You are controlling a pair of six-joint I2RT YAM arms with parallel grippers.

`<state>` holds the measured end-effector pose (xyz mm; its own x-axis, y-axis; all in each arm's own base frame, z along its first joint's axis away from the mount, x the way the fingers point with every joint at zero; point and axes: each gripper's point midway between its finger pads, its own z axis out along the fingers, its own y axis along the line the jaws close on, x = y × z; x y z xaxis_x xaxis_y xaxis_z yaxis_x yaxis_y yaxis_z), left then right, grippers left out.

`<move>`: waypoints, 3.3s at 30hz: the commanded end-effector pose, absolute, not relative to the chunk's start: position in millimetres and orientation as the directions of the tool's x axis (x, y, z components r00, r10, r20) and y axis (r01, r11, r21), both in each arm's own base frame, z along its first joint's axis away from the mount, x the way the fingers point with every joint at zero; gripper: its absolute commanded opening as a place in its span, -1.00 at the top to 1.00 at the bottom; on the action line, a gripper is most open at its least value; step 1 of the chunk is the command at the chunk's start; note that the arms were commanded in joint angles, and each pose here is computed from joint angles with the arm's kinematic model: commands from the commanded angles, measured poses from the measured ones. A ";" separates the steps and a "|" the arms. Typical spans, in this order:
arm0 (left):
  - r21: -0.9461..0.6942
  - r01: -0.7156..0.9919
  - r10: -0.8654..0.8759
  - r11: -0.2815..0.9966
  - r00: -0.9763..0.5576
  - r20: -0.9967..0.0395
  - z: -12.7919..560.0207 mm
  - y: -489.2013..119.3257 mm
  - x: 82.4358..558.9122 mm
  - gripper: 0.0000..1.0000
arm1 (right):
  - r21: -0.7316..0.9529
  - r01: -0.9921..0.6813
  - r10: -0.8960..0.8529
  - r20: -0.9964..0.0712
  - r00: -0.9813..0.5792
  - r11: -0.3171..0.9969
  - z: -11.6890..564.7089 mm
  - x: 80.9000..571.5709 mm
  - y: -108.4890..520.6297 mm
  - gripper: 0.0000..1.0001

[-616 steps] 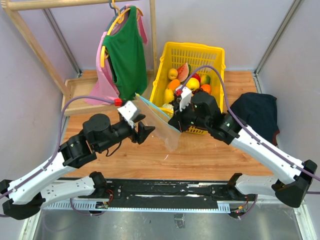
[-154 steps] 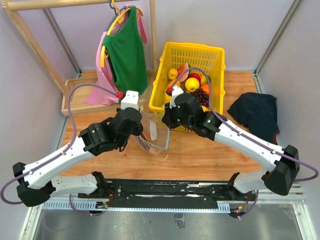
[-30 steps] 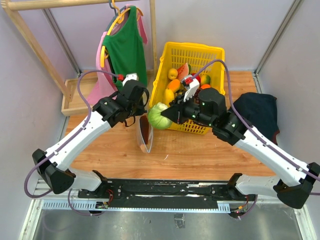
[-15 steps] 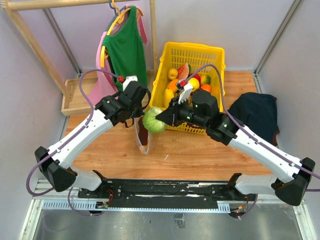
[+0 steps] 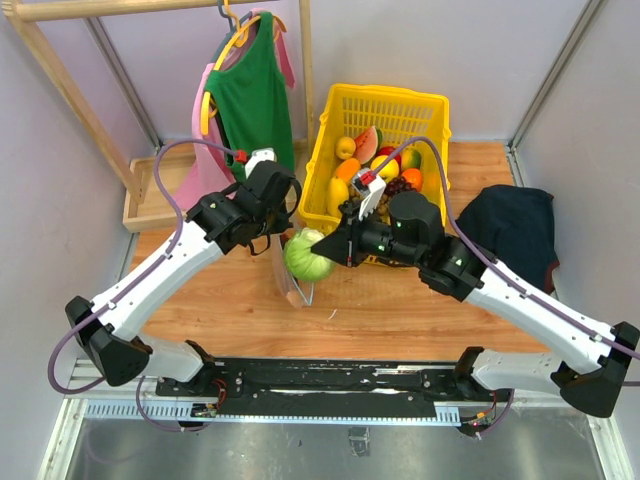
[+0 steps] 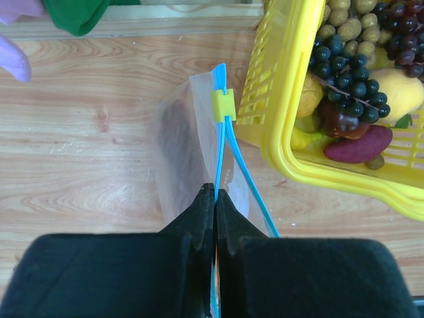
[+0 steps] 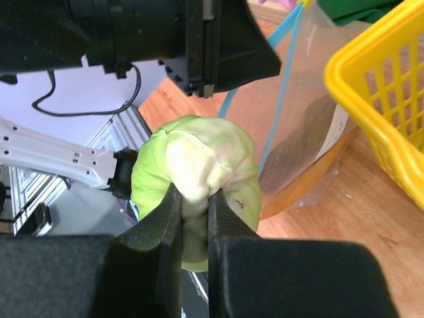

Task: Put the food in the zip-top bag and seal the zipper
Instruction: Place the fake vegetable in the zipper food storage bag, then pick up the fake fruit from the bin.

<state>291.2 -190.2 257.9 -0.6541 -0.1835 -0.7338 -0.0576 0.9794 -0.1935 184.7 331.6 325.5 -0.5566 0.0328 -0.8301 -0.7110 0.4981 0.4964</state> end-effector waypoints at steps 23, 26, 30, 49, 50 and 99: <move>-0.246 0.059 -0.150 0.967 -0.651 -0.744 280.1 -206.9 266.4 0.99 | 0.376 -0.598 -0.004 -0.845 -0.535 0.708 282.8 211.4 315.2 0.99; -0.250 0.061 -0.149 0.966 -0.659 -0.737 278.0 -211.0 265.2 0.99 | 0.380 -0.620 -0.014 -0.846 -0.533 0.686 283.9 209.9 321.9 0.99; -0.258 0.057 -0.156 0.964 -0.668 -0.728 274.6 -216.4 265.1 0.99 | 0.350 -0.630 -0.036 -0.857 -0.515 0.693 282.1 210.2 326.3 0.99; -0.301 0.090 -0.163 0.949 -0.678 -0.717 274.5 -231.8 258.4 0.99 | 0.276 -0.601 -0.055 -0.879 -0.474 0.750 251.8 231.6 349.7 0.54; -0.298 0.089 -0.162 0.950 -0.676 -0.719 274.1 -230.8 258.1 0.99 | 0.276 -0.601 -0.053 -0.881 -0.471 0.750 252.8 231.9 349.7 0.46; -0.211 0.017 -0.154 0.977 -0.625 -0.765 261.6 -190.8 252.7 0.99 | 0.205 -0.649 -0.233 -0.821 -0.521 0.732 267.3 196.5 309.7 0.99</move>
